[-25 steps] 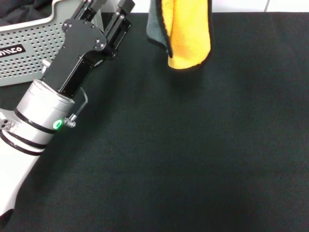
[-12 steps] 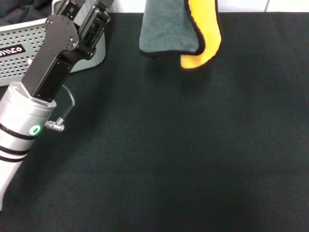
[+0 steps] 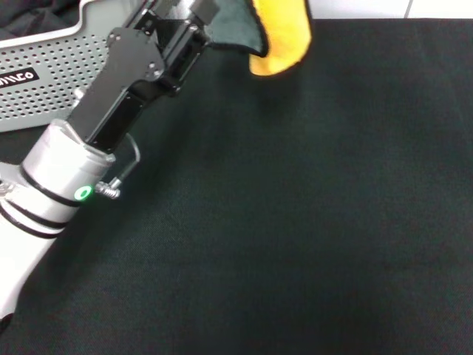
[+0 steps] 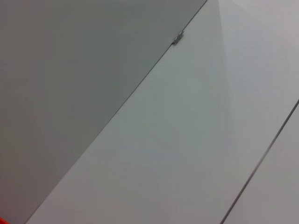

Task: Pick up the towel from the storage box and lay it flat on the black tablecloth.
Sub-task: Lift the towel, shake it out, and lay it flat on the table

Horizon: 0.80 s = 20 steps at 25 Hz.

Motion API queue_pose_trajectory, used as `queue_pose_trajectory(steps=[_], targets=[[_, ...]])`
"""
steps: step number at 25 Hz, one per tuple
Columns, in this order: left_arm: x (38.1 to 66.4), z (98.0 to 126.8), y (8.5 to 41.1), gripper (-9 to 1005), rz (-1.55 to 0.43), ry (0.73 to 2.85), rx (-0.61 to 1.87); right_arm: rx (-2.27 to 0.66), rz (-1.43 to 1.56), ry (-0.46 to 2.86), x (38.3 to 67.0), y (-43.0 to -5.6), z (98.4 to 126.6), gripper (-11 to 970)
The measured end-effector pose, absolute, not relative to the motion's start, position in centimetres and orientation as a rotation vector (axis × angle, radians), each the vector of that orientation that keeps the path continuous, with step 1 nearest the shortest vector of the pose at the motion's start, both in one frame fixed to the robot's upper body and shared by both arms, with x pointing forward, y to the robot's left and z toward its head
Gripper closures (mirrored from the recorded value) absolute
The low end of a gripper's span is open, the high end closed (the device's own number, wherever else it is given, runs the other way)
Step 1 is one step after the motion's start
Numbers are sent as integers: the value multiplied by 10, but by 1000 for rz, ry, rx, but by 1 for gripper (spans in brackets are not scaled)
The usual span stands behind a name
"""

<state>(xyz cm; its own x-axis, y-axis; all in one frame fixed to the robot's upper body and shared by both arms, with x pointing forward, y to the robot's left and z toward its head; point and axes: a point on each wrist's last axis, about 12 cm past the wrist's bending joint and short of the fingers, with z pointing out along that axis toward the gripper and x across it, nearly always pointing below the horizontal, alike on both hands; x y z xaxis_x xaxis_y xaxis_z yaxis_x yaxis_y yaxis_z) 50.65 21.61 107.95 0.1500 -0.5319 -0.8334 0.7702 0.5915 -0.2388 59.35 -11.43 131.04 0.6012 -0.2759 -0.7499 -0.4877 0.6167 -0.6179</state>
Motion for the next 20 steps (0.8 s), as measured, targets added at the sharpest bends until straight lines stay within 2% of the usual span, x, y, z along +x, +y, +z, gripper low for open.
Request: queue_pose_trajectory(steps=[20], targets=[[521, 1075, 185, 391, -740, 1123, 277, -925, 127, 984, 623, -84, 1317, 882]])
